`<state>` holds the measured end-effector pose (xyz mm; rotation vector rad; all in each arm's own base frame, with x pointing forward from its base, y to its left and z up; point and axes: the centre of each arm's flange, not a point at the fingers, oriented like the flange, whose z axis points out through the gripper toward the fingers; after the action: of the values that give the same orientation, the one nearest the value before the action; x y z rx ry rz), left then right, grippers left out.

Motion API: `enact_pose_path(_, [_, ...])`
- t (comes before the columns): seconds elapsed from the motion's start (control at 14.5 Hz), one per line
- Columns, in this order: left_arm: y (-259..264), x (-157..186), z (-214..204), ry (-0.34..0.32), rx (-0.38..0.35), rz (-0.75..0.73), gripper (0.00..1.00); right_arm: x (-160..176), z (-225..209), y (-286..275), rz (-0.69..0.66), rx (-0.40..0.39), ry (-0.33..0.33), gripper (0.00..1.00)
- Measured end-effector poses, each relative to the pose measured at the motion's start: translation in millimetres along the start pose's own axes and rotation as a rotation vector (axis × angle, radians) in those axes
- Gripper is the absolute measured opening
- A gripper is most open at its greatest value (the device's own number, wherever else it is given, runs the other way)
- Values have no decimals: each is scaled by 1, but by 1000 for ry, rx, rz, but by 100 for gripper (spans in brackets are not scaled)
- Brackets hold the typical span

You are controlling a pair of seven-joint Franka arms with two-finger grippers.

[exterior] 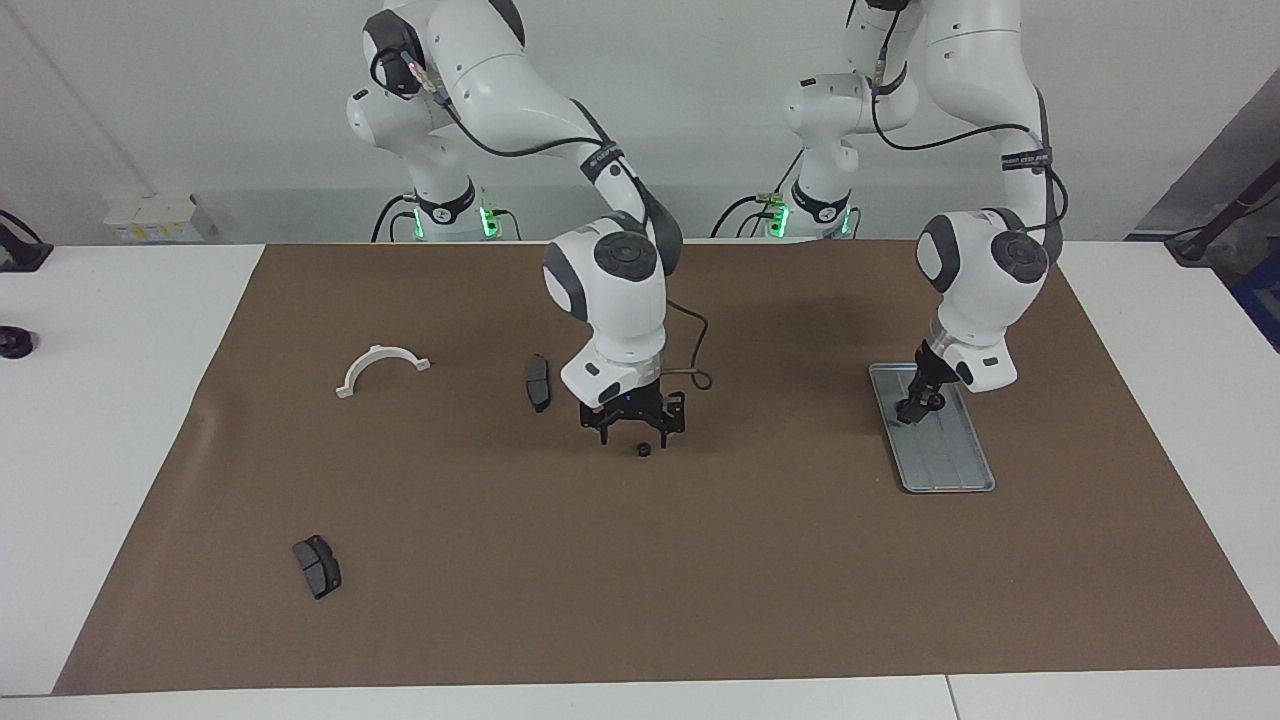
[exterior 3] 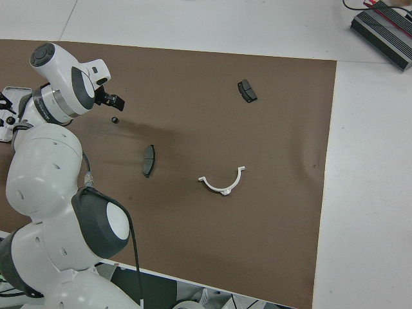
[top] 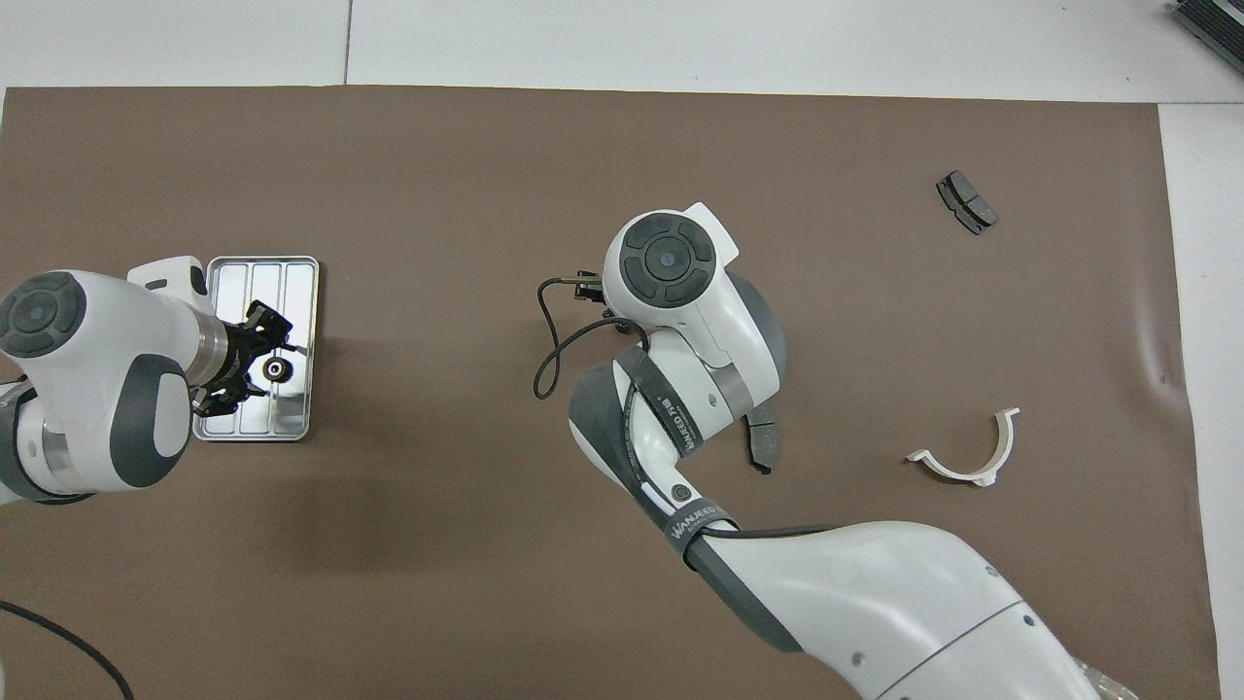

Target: Place bearing gear from tray to pile

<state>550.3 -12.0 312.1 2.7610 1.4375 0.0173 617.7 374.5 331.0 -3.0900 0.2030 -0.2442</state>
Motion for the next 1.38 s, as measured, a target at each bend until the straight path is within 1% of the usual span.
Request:
enact_pose_path(0.07, [0, 0, 0, 1, -2, -1, 67, 0, 8, -3, -4, 7, 9, 81])
enact_pose_path(0.14, [0, 1, 0, 4, -5, -1, 63, -1, 13, -7, -9, 17, 21, 81])
enact_pose_path(0.21, [0, 1, 0, 7, -8, -1, 62, -3, 16, -10, -13, 21, 24, 76])
enact_pose_path(0.28, [0, 0, 1, 8, -10, -1, 61, -4, 17, -12, -16, 21, 24, 75])
enact_pose_path(0.34, [-1, 0, 3, 10, -12, -1, 61, -5, 18, -13, -18, 21, 24, 70])
enact_pose_path(0.41, [-2, 0, 5, 11, -13, -2, 59, -6, 19, -13, -19, 20, 22, 67])
enact_pose_path(0.48, [-3, 0, 7, 11, -13, -3, 59, -8, 22, -13, -21, 15, 15, 67])
enact_pose_path(0.55, [-3, -1, 8, 12, -14, -3, 57, -12, 27, -12, -23, 9, 8, 63])
enact_pose_path(0.62, [-3, -1, 10, 12, -15, -3, 57, -15, 31, -11, -25, 2, -1, 63])
enact_pose_path(0.69, [-4, -1, 11, 12, -15, -3, 50, -17, 35, -9, -25, -3, -8, 58])
enact_pose_path(0.76, [-3, -1, 10, 14, -16, -2, 38, -19, 38, -8, -26, -7, -13, 58])
enact_pose_path(0.83, [-3, -1, 10, 16, -15, 1, 34, -20, 40, -7, -26, -10, -16, 53])
enact_pose_path(0.89, [-3, -1, 10, 23, -11, 11, 34, -20, 40, -7, -26, -11, -17, 53])
enact_pose_path(0.96, [-2, 0, 8, 34, -5, 25, 34, -20, 39, -7, -25, -11, -16, 48])
enact_pose_path(1.03, [1, 1, 4, 47, 0, 45, 34, -19, 39, -6, -24, -11, -15, 41])
enact_pose_path(1.1, [6, 3, -4, 60, 18, 81, 34, -19, 39, -6, -24, -11, -15, 40])
enact_pose_path(1.17, [14, 3, -17, 74, 43, 135, 34, -19, 39, -6, -23, -11, -15, 33])
enact_pose_path(1.24, [26, 2, -37, 85, 64, 200, 34, -19, 38, -6, -22, -10, -15, 24])
enact_pose_path(1.38, [52, -10, -79, 100, 72, 331, 34, -19, 38, -6, -22, -10, -15, 23])
